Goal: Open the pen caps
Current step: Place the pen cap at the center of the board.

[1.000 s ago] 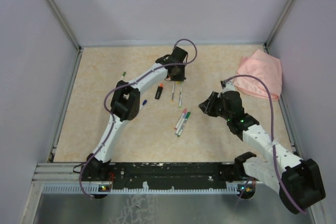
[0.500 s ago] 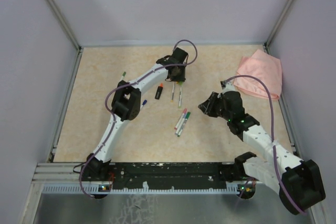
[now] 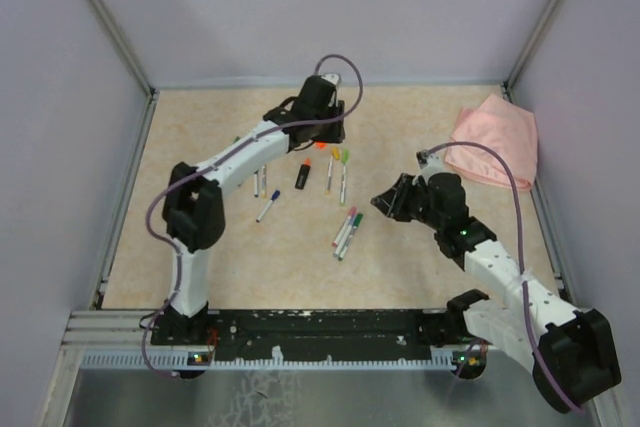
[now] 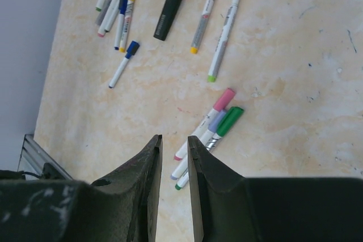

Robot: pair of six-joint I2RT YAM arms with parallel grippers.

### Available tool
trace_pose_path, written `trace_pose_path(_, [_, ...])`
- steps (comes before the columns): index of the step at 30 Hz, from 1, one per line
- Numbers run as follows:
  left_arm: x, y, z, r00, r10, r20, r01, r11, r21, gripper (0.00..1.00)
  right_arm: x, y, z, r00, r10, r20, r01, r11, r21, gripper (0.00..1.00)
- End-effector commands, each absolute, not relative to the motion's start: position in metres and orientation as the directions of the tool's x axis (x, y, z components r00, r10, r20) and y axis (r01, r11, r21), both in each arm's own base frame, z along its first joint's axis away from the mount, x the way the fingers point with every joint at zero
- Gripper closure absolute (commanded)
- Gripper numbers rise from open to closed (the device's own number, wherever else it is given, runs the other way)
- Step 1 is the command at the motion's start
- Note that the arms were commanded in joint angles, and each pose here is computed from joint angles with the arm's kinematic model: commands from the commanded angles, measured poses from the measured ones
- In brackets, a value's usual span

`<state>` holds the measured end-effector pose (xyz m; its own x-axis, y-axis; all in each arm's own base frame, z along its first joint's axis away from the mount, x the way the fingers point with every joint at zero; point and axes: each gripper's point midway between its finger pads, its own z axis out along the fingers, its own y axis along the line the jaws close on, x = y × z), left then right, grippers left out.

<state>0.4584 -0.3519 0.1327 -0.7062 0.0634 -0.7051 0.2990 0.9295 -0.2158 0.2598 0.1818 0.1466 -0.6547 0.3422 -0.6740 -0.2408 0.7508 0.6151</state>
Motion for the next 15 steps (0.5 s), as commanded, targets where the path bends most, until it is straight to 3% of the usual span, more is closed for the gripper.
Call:
trace_pose_path(1, [0.440,-0.341,0.235,-0.489,0.035,-0.872,0.444,0.870,-0.213,0.52,0.262,0.192,0.183,-0.586,0.355,-0.729,-0.366,0.686,0.629,0.75])
trace_pose_path(5, [0.407,-0.315,0.256,-0.406,0.048,-0.913,0.498,0.849,-0.177,0.41,0.259,0.195,0.189,-0.578,0.362,-0.731,-0.392,0.662,0.638,0.74])
trace_pose_path(11, [0.355,-0.282,0.252,-0.364,0.023,-0.931,0.544,0.817,-0.192,0.10,0.257,0.197,0.191,-0.570,0.380,-0.728,-0.405,0.641,0.652,0.74])
trace_pose_path(15, [0.320,-0.279,0.233,-0.406,0.032,-0.913,0.612,0.752,-0.246,0.10,0.256,0.195,0.185,-0.572,0.394,-0.719,-0.390,0.641,0.661,0.74])
